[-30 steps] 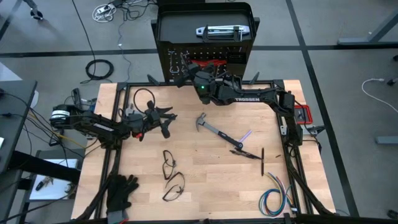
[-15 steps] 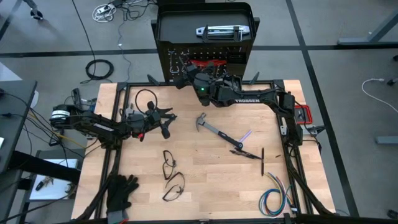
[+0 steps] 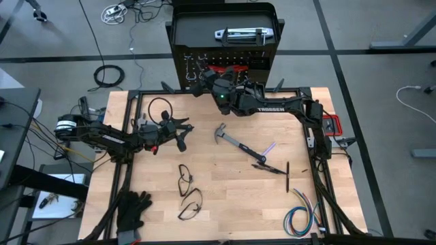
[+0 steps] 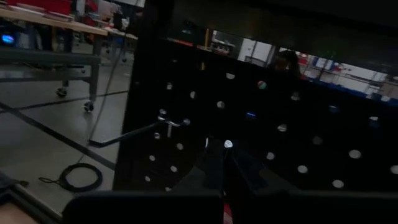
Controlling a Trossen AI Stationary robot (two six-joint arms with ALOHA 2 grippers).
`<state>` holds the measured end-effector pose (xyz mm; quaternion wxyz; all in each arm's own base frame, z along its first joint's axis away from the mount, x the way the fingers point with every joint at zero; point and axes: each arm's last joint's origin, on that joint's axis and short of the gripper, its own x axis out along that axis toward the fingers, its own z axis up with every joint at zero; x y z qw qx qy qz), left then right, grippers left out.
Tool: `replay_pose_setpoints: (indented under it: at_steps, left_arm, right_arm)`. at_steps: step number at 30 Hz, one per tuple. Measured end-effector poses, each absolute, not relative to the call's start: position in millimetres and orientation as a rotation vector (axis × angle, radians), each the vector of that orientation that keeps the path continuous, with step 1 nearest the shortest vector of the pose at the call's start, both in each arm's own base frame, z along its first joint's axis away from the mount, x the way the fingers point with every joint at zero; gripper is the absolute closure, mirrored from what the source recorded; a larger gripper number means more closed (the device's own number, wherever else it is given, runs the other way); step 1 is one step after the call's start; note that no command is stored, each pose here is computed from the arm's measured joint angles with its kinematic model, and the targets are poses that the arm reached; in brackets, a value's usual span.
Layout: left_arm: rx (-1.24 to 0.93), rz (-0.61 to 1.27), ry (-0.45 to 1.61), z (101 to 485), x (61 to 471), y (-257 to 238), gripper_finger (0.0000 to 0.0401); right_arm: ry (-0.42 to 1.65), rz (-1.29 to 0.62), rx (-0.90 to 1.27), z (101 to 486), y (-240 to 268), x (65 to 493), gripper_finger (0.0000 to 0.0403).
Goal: Hang tools onto peg board
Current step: Hang the hook on the pegboard
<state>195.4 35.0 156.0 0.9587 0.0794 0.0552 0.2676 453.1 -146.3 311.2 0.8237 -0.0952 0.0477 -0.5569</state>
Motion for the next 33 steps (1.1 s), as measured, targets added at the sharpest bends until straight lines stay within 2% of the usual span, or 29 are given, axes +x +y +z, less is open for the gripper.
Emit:
replay_pose_setpoints:
  at_steps: [22, 33]
  left_arm:
    - [0.165, 0.546, 0.122, 155.1, 195.3, 35.1, 0.0203]
    - [0.165, 0.546, 0.123, 155.1, 195.3, 35.1, 0.0203]
  right_arm:
    - [0.086, -1.168, -0.207, 313.2, -156.7, 450.3, 0.0394]
    - [0.016, -1.177, -0.112, 314.2, -162.3, 448.2, 0.0394]
